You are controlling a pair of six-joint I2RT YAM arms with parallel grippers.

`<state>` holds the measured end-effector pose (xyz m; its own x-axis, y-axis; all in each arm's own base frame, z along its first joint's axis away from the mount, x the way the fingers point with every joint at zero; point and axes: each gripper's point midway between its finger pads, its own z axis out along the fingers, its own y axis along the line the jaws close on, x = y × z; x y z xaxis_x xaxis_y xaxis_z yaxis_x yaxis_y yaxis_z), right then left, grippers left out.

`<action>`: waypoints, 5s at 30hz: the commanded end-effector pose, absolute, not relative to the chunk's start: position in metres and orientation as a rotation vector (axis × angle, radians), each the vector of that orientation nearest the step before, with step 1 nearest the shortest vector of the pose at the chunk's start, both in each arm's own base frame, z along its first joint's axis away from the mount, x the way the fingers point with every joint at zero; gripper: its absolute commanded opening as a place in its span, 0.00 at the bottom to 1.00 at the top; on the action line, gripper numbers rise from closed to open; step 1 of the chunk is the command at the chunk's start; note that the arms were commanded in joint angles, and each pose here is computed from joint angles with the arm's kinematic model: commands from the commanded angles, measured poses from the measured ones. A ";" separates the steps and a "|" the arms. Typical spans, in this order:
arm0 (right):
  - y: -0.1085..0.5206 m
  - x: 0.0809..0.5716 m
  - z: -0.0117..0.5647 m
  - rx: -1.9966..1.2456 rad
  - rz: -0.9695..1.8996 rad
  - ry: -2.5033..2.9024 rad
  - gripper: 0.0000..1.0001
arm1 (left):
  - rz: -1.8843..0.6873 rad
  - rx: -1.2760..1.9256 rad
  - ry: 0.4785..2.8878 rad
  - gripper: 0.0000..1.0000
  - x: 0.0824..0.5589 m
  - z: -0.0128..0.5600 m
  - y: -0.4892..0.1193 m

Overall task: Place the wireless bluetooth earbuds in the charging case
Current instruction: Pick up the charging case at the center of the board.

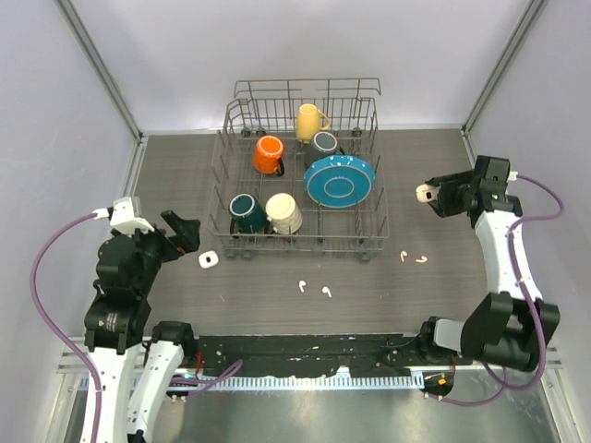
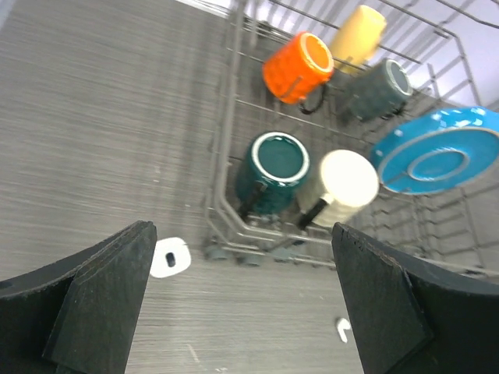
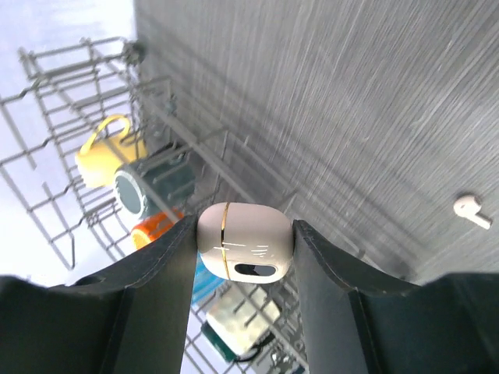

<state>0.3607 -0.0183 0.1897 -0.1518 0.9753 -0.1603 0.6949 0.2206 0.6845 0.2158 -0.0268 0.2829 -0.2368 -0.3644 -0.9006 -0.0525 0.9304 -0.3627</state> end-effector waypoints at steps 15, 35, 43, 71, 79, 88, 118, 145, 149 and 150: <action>0.071 0.268 0.309 1.061 1.200 1.828 0.01 | -0.808 -0.201 1.761 1.00 0.219 0.321 -0.102; 0.147 0.269 0.331 0.909 1.449 1.895 0.01 | -0.580 -0.077 1.772 1.00 0.247 0.325 -0.194; 0.160 0.267 0.318 1.002 1.535 1.873 0.01 | -0.838 0.006 1.584 1.00 0.219 0.349 -0.278; 0.166 0.269 0.307 1.265 1.577 1.715 0.01 | -0.921 0.085 1.470 1.00 0.219 0.326 -0.324; 0.182 0.270 0.309 1.277 1.629 1.725 0.01 | -0.925 0.098 1.427 1.00 0.224 0.329 -0.339; 0.181 0.267 0.306 1.324 1.597 1.704 0.01 | -0.911 0.090 1.426 1.00 0.226 0.324 -0.337; 0.207 0.260 0.313 1.323 1.691 1.717 0.01 | -0.974 0.128 1.363 1.00 0.228 0.321 -0.368; 0.211 0.252 0.319 1.270 1.721 1.730 0.01 | -1.045 0.122 1.344 0.91 0.253 0.324 -0.379; 0.213 0.252 0.319 1.259 1.726 1.742 0.01 | -1.059 0.140 1.349 0.89 0.255 0.322 -0.385; 0.213 0.253 0.319 1.260 1.725 1.740 0.01 | -1.063 0.140 1.349 0.88 0.255 0.323 -0.386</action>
